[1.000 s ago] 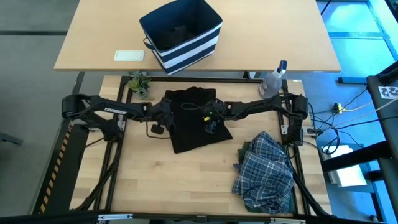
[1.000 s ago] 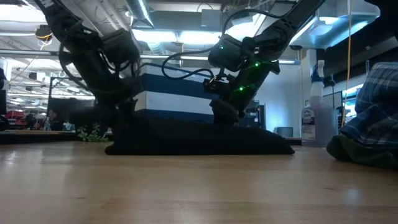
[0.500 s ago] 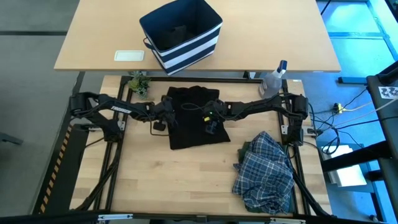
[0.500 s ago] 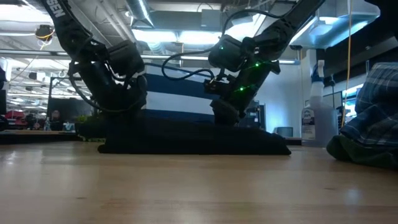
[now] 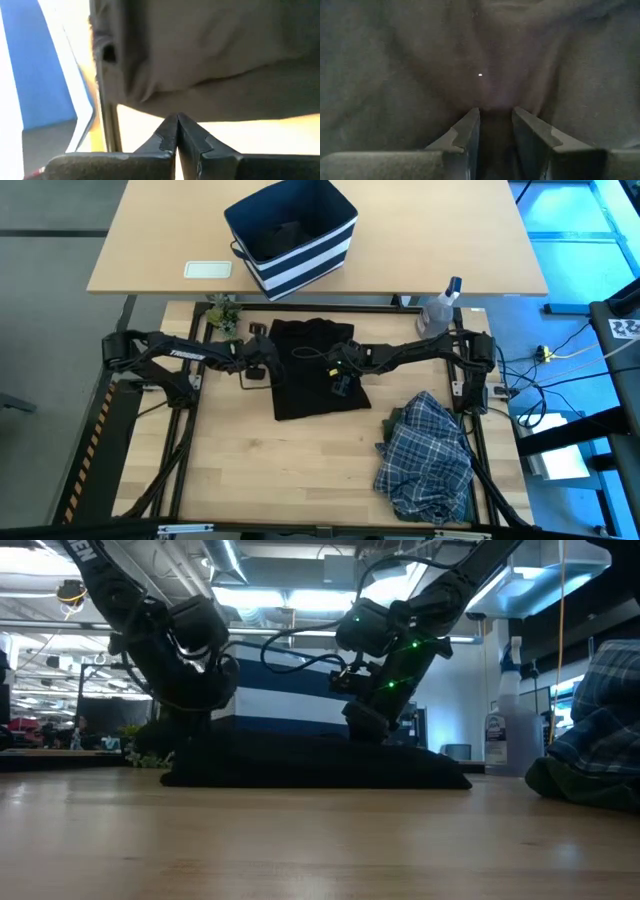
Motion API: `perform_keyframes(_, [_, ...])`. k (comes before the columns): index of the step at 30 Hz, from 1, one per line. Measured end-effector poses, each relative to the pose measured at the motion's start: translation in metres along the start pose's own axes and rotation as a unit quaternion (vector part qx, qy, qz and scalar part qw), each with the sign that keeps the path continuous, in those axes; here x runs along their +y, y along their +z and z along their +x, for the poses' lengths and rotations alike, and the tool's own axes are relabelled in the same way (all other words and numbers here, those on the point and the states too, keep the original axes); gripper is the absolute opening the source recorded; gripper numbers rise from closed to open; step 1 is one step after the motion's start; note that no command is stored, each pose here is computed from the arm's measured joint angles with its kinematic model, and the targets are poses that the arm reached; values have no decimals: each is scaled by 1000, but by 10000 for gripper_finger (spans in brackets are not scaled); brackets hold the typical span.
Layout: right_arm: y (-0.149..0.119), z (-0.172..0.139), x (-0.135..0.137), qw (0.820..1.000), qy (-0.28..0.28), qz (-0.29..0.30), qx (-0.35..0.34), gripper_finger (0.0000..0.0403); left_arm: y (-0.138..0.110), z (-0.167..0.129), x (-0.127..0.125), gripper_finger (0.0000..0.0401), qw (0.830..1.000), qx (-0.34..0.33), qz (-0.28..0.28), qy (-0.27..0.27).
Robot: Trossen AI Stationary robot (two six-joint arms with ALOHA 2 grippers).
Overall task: Fold Laundry from Bin
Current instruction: Fold the black shirt
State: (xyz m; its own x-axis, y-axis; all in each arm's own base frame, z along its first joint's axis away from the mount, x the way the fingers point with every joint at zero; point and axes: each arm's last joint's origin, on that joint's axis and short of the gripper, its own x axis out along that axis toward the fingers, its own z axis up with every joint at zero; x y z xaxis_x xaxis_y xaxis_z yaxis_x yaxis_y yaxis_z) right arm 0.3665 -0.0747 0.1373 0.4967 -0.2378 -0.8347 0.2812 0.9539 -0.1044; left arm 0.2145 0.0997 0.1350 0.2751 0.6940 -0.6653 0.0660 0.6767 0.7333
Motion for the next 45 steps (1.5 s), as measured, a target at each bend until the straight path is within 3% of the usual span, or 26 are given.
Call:
perform_keyframes(3, [1,-2,0,1000,-5,3,-2,115,1,-6,4,1,999,-22,-34,-2])
perform_keyframes(7, [8,-16,-2,1000,-8,7,-26,115,10,-28,8,1,989,-120,-74,-41])
perform_keyframes(11, [16,-33,-4,998,-7,12,-54,115,13,-56,12,8,972,-194,-119,-65])
perform_keyframes(15, [20,-52,-7,998,-7,9,-70,115,13,-77,7,30,945,-242,-164,-148])
perform_keyframes(22, [18,-79,16,997,21,-18,-67,115,12,-89,-21,89,889,-208,-276,-302])
perform_keyframes(27, [8,-89,39,997,42,-38,-45,115,1,-86,-48,130,865,-164,-328,-343])
perform_keyframes(34, [-27,-106,41,993,99,11,-70,115,-5,-84,-73,155,797,-207,-412,-391])
perform_keyframes(37, [-47,-111,33,988,120,47,-89,115,-9,-86,-82,156,790,-206,-421,-395])
perform_keyframes(45, [-91,-93,21,976,187,110,12,131,-3,-91,-93,157,783,-232,-440,-374])
